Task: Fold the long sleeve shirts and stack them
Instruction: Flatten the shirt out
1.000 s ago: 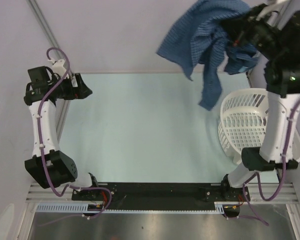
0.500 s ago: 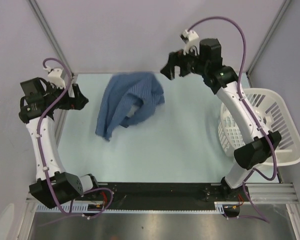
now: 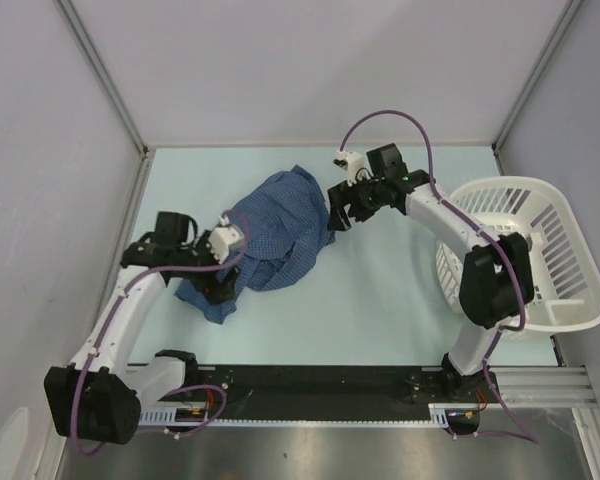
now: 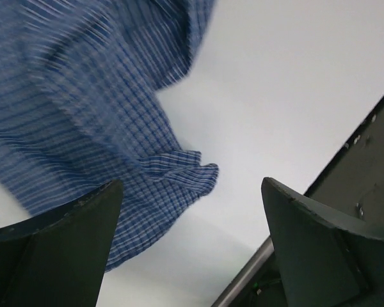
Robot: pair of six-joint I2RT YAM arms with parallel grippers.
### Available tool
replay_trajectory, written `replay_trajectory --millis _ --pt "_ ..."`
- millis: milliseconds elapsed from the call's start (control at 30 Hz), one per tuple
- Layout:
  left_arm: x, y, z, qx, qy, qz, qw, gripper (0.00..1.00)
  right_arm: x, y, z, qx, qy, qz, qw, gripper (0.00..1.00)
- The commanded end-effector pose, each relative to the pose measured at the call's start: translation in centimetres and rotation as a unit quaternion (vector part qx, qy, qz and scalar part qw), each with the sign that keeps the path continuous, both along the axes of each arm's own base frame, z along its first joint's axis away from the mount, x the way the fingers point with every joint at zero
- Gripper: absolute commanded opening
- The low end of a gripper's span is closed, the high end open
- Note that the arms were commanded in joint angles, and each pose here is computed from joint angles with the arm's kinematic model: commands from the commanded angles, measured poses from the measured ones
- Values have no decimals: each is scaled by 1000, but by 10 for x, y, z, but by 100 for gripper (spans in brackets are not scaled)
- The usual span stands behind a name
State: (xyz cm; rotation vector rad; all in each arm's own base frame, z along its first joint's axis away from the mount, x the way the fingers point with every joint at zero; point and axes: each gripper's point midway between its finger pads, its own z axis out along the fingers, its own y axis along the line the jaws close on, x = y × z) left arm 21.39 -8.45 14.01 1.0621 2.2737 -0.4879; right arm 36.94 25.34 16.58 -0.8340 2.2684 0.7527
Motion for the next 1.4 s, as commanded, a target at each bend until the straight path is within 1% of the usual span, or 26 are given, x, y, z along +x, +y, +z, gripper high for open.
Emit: replay_trajectory --millis 0,133,167,233,333,367,433,467,500,533,567,633,667,733,767,800,867,900,967,1000,1033,1067,1133,1167,1267,1367 --pt "-5 4 -50 76 28 -6 997 95 12 18 -24 15 19 23 999 86" --pt "-7 13 -83 104 68 34 992 95 2 33 -37 18 35 45 998 85" --pt "-2 18 -88 117 62 48 990 94 -1 36 -40 19 38 48 998 85" --pt "-2 21 -94 123 70 66 988 92 -5 46 -52 23 52 54 997 85" --pt "8 28 -98 140 67 98 983 81 1 56 -69 25 66 45 996 85" --pt "13 29 -96 140 62 106 982 71 4 58 -72 27 71 39 996 85" --pt "25 29 -89 134 54 125 982 56 14 63 -73 31 69 34 997 84" --pt "30 29 -85 129 51 130 982 40 17 64 -80 32 77 31 996 82" --pt "35 32 -80 121 50 144 981 30 19 66 -82 36 80 29 996 81" --pt "47 33 -69 112 38 154 981 15 24 69 -79 40 75 28 996 79" --pt "52 37 -63 109 34 165 980 0 25 72 -85 39 78 29 996 72" --pt "72 53 -43 91 15 200 976 0 35 74 -82 40 68 25 997 64" --pt "78 59 -38 85 11 211 974 0 44 76 -77 42 56 22 997 57" --pt "93 85 -27 82 5 259 962 0 53 75 -67 38 34 23 998 56" --pt "96 92 -34 86 22 275 957 0 56 76 -56 40 19 30 999 56" --pt "99 104 -34 87 28 296 951 0 54 76 -36 47 -1 38 998 57" --pt "106 112 -37 77 47 322 942 0 41 79 -23 45 -40 73 996 59" --pt "110 118 -38 70 52 339 937 0 26 77 -15 45 -61 88 993 60" --pt "119 122 -37 55 57 364 928 0 -1 92 -15 30 -101 155 982 63" --pt "122 125 -43 52 69 371 925 0 -16 92 -27 16 -99 175 979 63" --pt "129 126 -41 48 67 374 924 0 -28 99 -24 14 -112 199 973 64" --pt "131 126 -42 43 73 381 921 0 -47 112 -28 6 -130 245 961 66" --pt "139 126 -43 36 78 380 921 0 -71 123 -38 -9 -139 291 947 69" --pt "141 126 -43 33 80 380 921 0 -90 136 -42 -15 -149 326 934 71" --pt "145 124 -44 30 87 375 923 0 -112 155 -61 -36 -178 381 907 76" --pt "143 122 -47 27 94 370 924 0 -111 168 -83 -67 -200 391 896 79"
